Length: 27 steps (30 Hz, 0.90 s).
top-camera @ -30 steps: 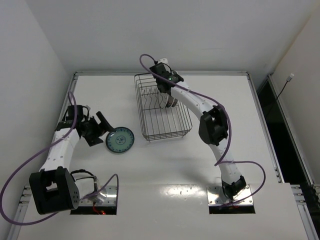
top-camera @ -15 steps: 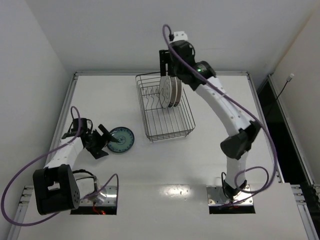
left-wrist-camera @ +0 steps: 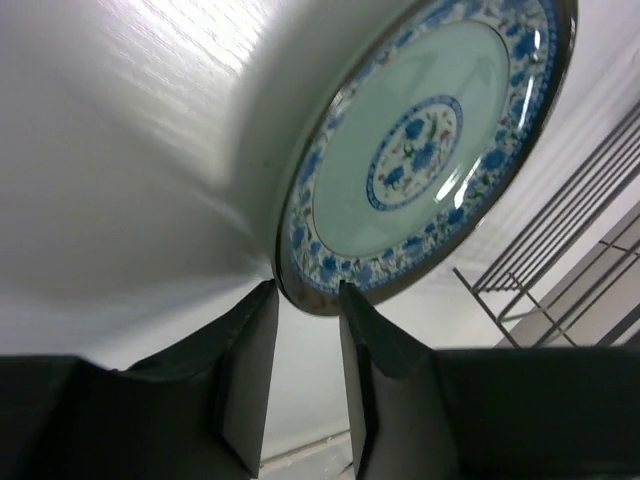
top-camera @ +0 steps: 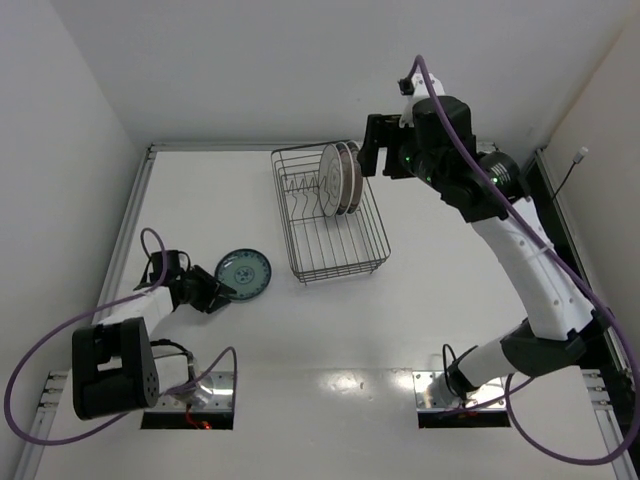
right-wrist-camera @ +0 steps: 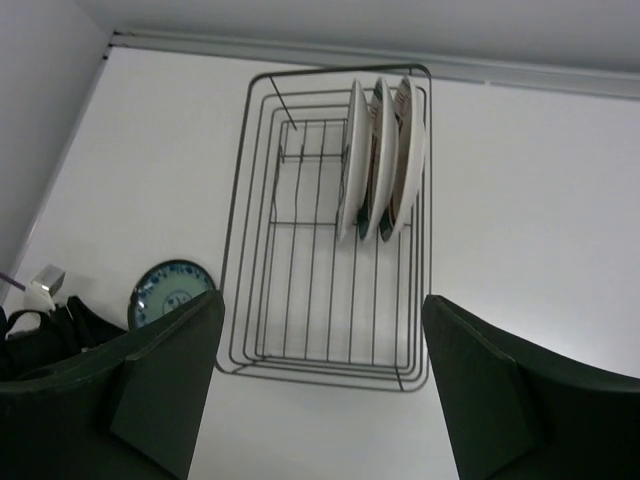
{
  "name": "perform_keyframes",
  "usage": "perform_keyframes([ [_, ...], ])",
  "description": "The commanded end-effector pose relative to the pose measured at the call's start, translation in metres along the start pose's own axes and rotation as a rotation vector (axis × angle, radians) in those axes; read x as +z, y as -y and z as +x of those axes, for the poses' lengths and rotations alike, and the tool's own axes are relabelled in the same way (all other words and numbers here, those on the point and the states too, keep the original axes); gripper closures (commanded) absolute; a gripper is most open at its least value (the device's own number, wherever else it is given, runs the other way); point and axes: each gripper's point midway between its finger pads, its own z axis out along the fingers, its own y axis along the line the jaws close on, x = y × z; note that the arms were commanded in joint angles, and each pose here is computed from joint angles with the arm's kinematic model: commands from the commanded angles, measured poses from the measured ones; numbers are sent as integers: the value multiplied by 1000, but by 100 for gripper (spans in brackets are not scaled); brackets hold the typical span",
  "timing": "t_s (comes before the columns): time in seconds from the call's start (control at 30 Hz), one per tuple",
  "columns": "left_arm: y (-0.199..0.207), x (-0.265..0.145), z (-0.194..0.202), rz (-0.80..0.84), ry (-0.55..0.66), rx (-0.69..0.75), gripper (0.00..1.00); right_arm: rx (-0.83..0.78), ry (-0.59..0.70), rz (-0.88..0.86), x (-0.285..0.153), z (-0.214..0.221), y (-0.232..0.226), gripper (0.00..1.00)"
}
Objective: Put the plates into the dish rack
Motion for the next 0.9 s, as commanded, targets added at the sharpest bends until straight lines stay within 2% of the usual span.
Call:
perform_keyframes([
  [0.0, 14, 8, -22, 46, 54, -1, 73, 26, -4, -7, -21, 1, 7, 23],
  [0.03, 11, 11, -22, 38, 48, 11, 78, 34, 19, 4, -29, -5, 13, 21],
  [0.23, 20, 15, -29, 59, 35, 49, 94, 40, 19, 33, -34, -3, 24, 17],
  [0.27, 26, 14, -31, 74, 35, 55, 100, 38, 5, 25, -32, 1, 23, 17],
  [0.4, 55, 1, -42, 138, 40, 104, 100, 50, -21, -21, -27, 8, 16, 17],
  [0.47, 84, -15, -52, 216, 74, 158, 100, 65, -31, -36, -24, 11, 15, 17],
  [0.53, 113, -33, -56, 308, 81, 207, 100, 70, -51, -110, -17, 17, 3, 16],
  [0.63, 156, -69, -57, 459, 119, 307, 100, 81, -127, -319, -3, 36, -29, 13],
  [0.67, 164, -76, -56, 494, 126, 324, 100, 96, -180, -440, -5, 47, -50, 13],
  [0.7, 177, -91, -51, 556, 127, 359, 100, 97, -160, -512, 0, 43, -59, 11],
  [0.77, 194, -107, -45, 658, 127, 389, 100, 149, -238, -649, 4, 70, -75, 11],
  [0.87, 209, -125, -15, 790, 43, 452, 100, 232, -292, -737, 18, 100, -80, 11],
])
